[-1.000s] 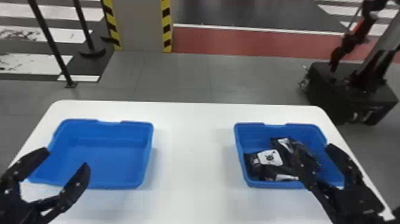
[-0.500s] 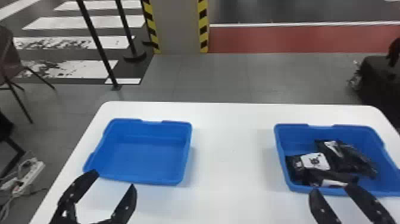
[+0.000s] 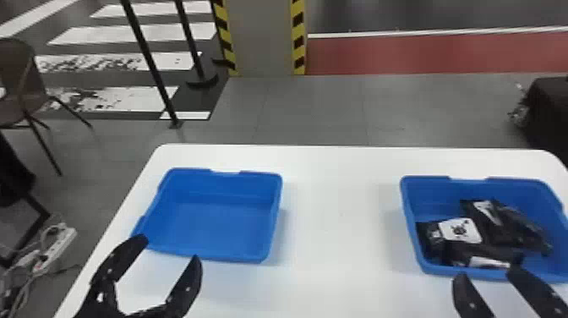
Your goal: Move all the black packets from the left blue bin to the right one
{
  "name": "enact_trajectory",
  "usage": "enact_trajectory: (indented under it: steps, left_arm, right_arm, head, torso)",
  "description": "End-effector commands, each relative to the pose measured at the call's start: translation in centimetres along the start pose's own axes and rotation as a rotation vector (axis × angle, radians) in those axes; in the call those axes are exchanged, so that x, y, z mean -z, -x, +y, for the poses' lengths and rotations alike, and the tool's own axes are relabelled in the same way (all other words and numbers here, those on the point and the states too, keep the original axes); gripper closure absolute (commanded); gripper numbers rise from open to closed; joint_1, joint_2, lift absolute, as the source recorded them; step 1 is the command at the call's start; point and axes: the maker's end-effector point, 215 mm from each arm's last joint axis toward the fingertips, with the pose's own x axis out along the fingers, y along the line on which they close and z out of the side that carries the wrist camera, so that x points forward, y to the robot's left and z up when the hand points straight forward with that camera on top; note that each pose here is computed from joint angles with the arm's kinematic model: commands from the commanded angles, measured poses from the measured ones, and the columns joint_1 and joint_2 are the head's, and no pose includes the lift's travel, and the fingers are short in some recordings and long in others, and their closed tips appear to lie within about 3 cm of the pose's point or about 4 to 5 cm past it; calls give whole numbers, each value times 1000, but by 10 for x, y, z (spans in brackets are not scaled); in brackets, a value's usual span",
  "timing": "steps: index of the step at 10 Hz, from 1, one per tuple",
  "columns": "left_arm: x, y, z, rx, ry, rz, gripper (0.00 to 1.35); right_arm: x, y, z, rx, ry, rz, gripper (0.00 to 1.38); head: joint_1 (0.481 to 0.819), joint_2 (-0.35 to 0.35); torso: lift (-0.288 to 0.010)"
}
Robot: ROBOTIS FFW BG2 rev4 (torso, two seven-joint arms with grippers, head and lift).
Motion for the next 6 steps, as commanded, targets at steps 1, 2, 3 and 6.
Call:
enact_trajectory:
  steps: [1,2,3,6]
  left_arm:
    - [1,1,1,-4,2,2,170]
    - [0,1,0,-6,2,-1,170]
    - [0,2,0,-7,-1,-2,170]
    - [5,4,0,-12,13,13,170]
  right_arm:
    - [0,1,0,0,-1,0,332]
    - [-1,1,0,0,-3,-1,332]
    - [-1,1,0,0,-3,-1,332]
    - [-3,0,-1,5,-12,-7,332]
  head:
    - [695,131]
    - [695,132]
    - [695,132]
    - [695,132]
  torso:
    - [-110]
    - [-110]
    - [-110]
    - [-110]
